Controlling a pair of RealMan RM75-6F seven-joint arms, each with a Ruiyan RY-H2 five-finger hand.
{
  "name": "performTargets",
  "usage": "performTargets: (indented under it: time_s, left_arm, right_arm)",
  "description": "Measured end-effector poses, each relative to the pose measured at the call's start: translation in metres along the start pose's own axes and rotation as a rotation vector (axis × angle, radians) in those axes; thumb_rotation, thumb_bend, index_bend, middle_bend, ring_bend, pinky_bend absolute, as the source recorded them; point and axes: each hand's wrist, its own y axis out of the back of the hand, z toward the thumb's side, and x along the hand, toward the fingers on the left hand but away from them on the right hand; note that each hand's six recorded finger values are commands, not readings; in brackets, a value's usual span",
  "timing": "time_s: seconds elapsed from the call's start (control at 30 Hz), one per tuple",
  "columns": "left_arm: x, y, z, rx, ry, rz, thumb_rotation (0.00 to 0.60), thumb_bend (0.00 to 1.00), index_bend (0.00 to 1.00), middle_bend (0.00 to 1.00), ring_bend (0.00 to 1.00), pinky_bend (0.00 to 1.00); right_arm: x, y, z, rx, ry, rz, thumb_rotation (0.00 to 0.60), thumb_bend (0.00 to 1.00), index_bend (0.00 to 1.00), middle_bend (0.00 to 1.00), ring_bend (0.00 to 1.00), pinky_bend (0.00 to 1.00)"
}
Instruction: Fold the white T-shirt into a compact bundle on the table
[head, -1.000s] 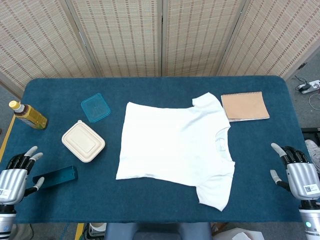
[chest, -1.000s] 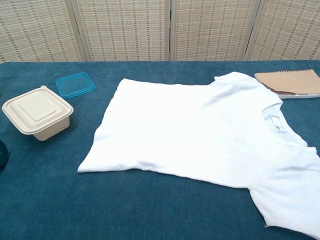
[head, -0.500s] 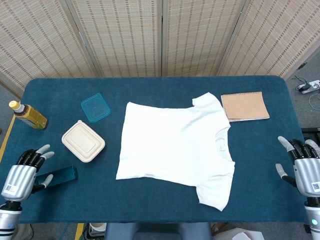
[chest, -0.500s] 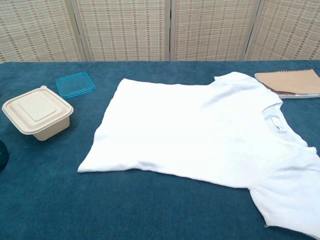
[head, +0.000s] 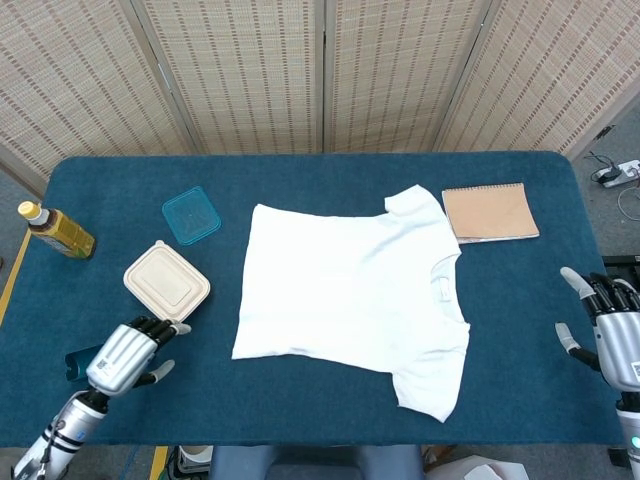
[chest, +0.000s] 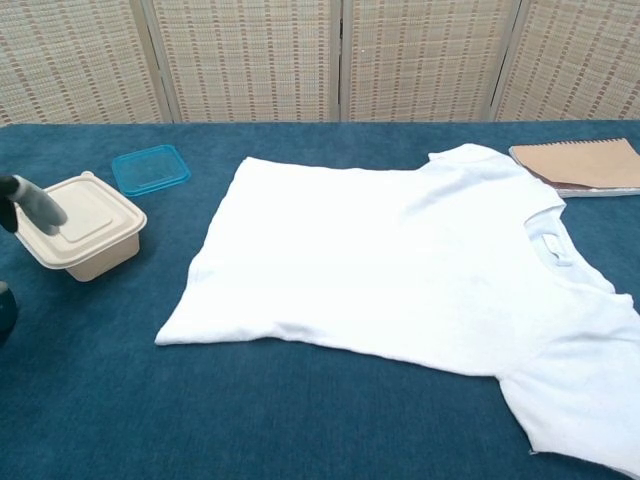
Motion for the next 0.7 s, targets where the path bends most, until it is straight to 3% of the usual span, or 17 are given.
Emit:
performTargets:
  time_s: [0.13,0.27,0.33,0.7]
  left_arm:
    - [0.014,-0.015,0.016,0.006,-0.049,-0.01,0.6,0.29,0.4,0.4,0.43,0.49]
    - [0.028,-0.032,0.033,0.038,-0.086,-0.02,0.6,0.29,0.4,0.3,0.26,0.26]
    - [0.034,-0.037,0.039,0.04,-0.098,-0.02,0.6,0.29,0.4,0.25,0.2,0.2]
    - [0.062,-0.063,0.063,0.075,-0.132,-0.025,0.6,0.29,0.43,0.24,0.19,0.2]
  right_arm:
    - [0.002,-0.001,0.0,-0.005,0.003,0.005,0.6,0.3,0.17,0.26,0.16,0.22]
    - [0.003,-0.003,0.0,-0.009,0.001,0.007,0.6,0.3,0.17,0.26,0.16,0.22]
    - [0.005,-0.003,-0.002,-0.01,-0.001,0.008,0.6,0.3,0.17,0.26,0.16,0.22]
    - [0.01,-0.005,-0.007,-0.02,-0.014,0.017,0.6,0.3,0.17,0.26,0.16,0.22]
